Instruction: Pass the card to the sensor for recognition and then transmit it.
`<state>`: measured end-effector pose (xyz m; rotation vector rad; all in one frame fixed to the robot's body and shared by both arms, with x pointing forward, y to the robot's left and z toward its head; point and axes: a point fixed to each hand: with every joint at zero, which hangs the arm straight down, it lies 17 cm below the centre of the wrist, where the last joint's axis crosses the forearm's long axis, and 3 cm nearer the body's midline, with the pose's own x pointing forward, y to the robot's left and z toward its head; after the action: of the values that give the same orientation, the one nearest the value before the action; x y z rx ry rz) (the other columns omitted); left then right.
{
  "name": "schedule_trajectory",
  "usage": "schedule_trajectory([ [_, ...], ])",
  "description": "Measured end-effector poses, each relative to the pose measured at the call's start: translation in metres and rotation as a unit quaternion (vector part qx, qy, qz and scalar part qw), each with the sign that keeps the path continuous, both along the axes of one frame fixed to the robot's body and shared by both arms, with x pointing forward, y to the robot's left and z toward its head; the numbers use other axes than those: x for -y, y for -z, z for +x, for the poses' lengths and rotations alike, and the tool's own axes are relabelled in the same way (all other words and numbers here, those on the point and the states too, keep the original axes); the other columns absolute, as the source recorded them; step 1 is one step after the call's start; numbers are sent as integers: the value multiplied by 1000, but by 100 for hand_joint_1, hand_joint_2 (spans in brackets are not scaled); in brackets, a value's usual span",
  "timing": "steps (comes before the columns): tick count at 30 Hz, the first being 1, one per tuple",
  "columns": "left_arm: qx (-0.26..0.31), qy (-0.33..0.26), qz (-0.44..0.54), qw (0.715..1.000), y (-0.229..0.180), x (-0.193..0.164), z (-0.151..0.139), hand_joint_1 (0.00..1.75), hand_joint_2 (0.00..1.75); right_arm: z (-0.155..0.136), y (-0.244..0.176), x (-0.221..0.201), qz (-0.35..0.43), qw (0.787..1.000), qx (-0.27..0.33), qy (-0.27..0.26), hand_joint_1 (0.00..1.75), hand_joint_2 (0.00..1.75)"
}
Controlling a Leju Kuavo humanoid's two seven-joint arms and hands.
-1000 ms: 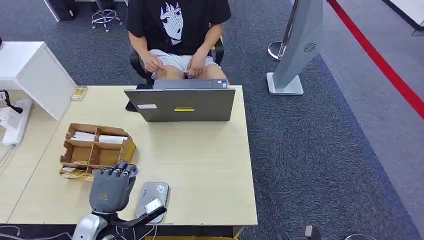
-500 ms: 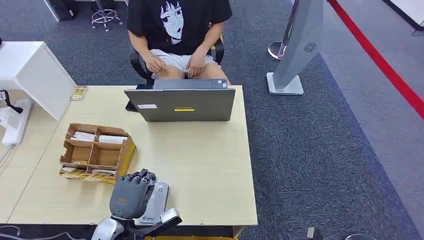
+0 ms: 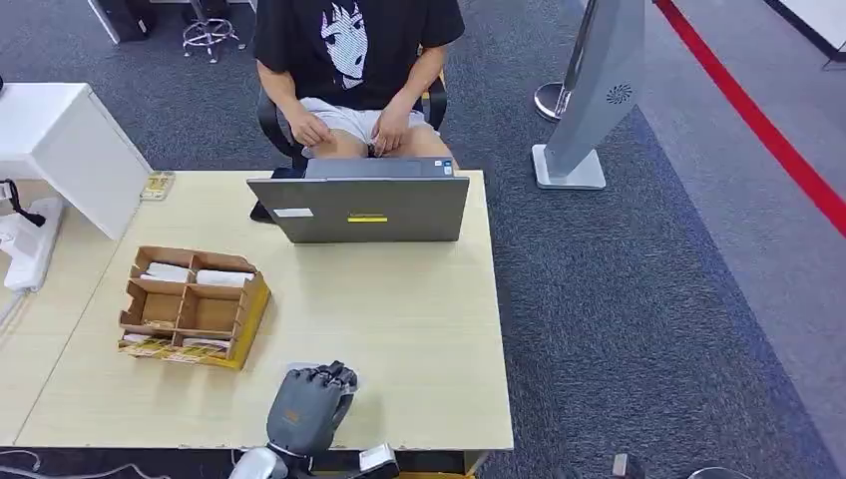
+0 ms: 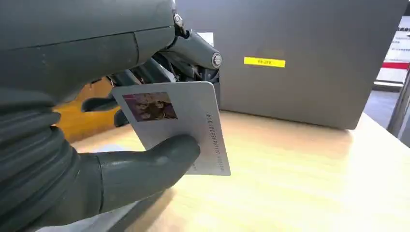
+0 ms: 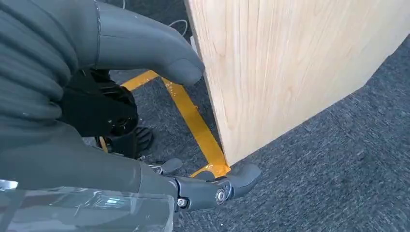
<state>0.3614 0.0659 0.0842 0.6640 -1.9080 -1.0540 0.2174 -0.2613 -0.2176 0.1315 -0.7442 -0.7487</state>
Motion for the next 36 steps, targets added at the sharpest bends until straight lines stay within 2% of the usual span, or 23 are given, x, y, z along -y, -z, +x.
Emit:
schedule_trajectory([
  [6, -28, 4, -5, 1000, 20, 4, -6, 175, 175, -2, 1, 2, 2, 1000, 0, 7, 0, 175],
  [17, -41, -4, -2, 999, 34, -3, -9, 175, 175, -5, 1, 2, 2, 1000, -1, 7, 0, 175],
  [25, -14, -30, -2, 999, 19, -25, 0, 175, 175, -8, 2, 2, 0, 1000, -3, 5, 0, 175],
  [36, 12, -35, 11, 999, 8, -30, 3, 175, 175, -9, 3, 1, -2, 1000, -4, -2, 0, 175],
])
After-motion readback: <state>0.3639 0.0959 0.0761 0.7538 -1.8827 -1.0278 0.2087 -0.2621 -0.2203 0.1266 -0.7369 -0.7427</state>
